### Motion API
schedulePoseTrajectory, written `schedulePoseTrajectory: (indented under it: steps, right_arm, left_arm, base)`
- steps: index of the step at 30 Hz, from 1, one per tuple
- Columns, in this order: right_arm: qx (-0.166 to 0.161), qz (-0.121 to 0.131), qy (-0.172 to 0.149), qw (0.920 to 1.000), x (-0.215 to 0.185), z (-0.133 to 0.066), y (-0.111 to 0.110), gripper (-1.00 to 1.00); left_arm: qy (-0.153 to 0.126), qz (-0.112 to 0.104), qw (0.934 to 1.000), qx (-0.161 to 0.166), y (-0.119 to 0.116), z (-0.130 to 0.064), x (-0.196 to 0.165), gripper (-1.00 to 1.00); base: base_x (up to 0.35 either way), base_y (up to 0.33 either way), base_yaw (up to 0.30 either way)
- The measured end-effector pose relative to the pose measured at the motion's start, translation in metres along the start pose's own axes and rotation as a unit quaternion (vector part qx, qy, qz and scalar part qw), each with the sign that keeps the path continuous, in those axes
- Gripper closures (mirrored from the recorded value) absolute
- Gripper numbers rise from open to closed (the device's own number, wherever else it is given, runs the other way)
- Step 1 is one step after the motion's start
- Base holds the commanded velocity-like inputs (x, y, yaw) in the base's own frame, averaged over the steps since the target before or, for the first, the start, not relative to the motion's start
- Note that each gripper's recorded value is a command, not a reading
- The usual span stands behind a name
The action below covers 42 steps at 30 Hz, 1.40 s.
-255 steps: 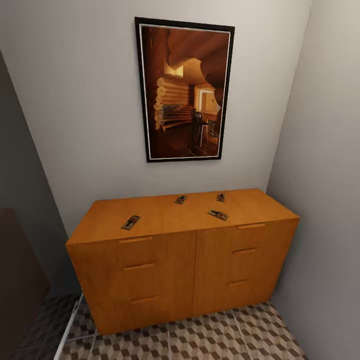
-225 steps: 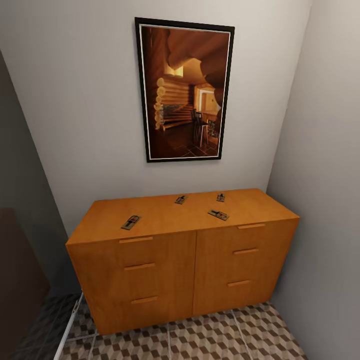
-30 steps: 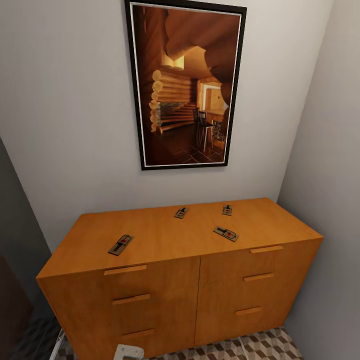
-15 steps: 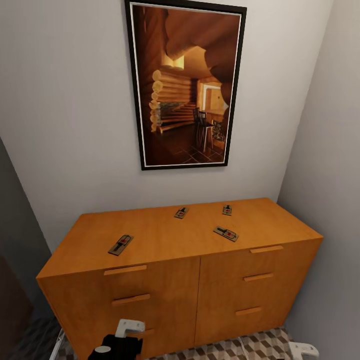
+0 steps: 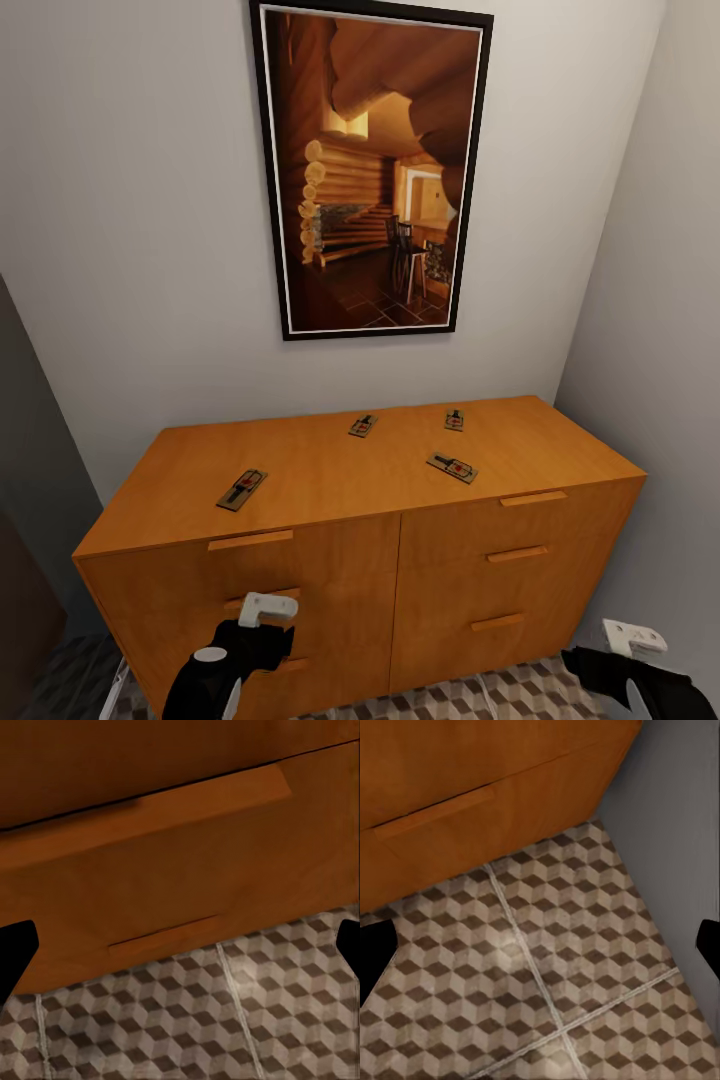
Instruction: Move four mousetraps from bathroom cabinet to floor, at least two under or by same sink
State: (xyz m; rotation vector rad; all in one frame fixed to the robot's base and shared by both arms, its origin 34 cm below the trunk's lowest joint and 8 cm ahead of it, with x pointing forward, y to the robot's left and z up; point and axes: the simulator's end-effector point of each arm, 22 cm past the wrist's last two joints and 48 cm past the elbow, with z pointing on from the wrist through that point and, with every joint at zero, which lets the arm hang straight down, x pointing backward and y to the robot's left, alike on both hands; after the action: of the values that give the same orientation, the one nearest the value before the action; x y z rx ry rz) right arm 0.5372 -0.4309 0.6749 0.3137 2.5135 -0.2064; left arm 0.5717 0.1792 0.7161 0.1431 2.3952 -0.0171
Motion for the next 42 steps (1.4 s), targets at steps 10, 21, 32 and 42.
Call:
schedulePoseTrajectory:
  steps: [10,21,32,42]
  right_arm:
    - [0.007,0.012,-0.020,0.9997,-0.036,-0.026,-0.010,-1.00]
    - [0.012,0.013,-0.028,0.9994,-0.045,-0.032,-0.014,-1.00]
    - [0.014,0.013,-0.036,0.9992,-0.054,-0.034,-0.014,-1.00]
    - [0.011,0.017,-0.056,0.9982,-0.083,-0.037,-0.009,-1.00]
  left_arm:
    - [-0.033,0.018,0.9986,0.036,-0.047,-0.018,-0.035,-1.00]
    - [-0.071,0.037,0.9946,0.065,-0.082,-0.037,-0.072,-1.00]
    - [-0.116,0.083,0.9831,0.114,-0.136,-0.058,-0.117,-1.00]
    - [-0.142,0.055,0.9699,0.190,-0.169,-0.079,-0.169,-1.00]
  base:
    - [0.000,0.000,0.000]
    - [0.000,0.000,0.000]
    - [0.000,0.000,0.000]
    - [0.000,0.000,0.000]
